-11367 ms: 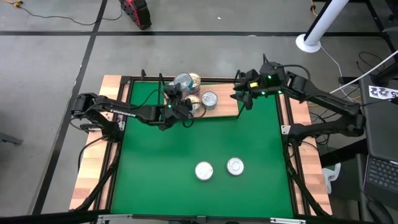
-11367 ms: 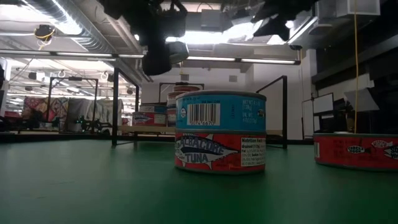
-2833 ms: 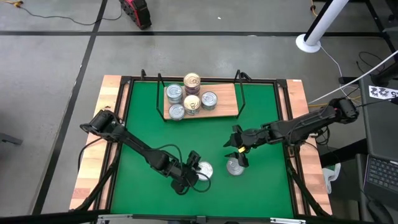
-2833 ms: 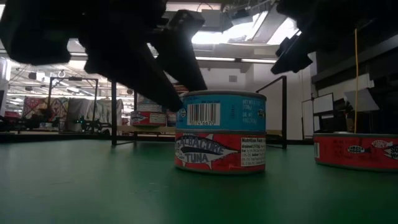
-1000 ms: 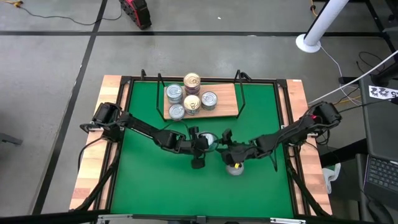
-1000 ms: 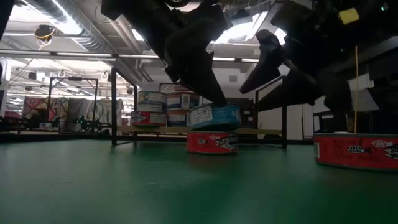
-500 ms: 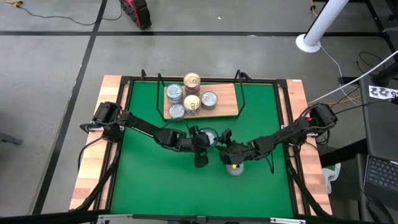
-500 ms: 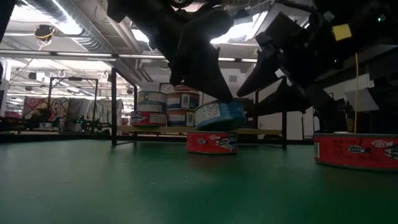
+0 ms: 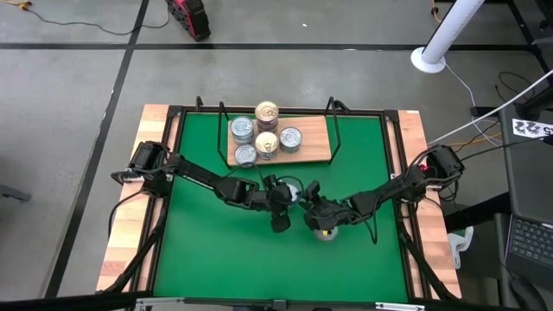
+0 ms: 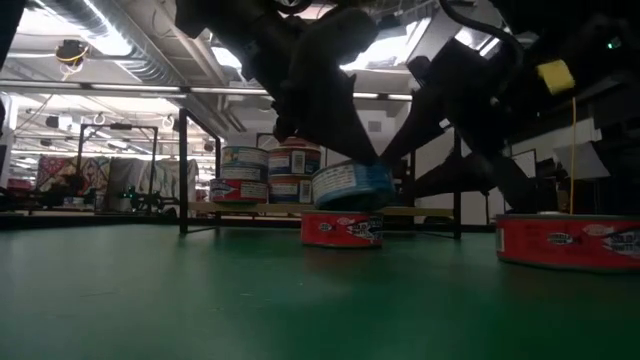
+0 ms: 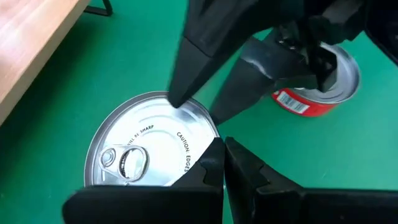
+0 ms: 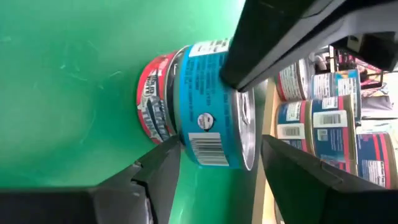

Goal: Stack canned seafood by type on shelf
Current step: Stack the yellow-blue tuna can on top of the other yellow-blue tuna can on the shelf

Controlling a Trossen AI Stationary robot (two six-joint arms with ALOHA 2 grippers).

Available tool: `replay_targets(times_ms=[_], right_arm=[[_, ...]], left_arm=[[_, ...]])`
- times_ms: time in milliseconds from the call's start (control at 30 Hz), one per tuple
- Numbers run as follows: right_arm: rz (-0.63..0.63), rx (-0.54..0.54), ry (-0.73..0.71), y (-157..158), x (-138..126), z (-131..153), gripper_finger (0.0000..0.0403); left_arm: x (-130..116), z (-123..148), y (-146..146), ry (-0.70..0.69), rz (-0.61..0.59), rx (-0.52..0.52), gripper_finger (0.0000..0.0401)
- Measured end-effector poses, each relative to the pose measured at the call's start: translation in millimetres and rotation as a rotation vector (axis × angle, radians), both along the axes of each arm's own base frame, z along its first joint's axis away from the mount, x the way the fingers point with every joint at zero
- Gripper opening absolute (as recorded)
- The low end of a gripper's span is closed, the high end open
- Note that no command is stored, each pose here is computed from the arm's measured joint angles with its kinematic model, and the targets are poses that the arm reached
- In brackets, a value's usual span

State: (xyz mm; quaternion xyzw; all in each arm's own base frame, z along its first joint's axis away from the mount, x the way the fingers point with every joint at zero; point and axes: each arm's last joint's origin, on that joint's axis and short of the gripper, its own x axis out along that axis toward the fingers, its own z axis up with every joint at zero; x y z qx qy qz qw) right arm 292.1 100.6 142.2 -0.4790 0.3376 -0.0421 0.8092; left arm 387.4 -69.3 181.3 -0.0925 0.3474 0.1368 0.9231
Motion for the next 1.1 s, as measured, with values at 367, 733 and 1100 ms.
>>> replay_targets(times_ms=[367, 733, 1100], right_arm=[[0.001, 0.001, -0.002, 0.0, 0.0, 0.0, 0.0222], [0.000, 0.011, -0.022, 0.5, 1.2, 1.4, 0.0204], [0.026, 0.034, -0.013, 1.2, 1.4, 0.9, 0.0128]], left_arm=[[2.3, 6.7, -0.7, -0.055, -0.002, -0.022, 0.0000], [1.6, 9.2, -0.7, -0.058, -0.009, -0.030, 0.0001], [1.4, 9.0, -0.9, -0.043, -0.059, 0.025, 0.0003]])
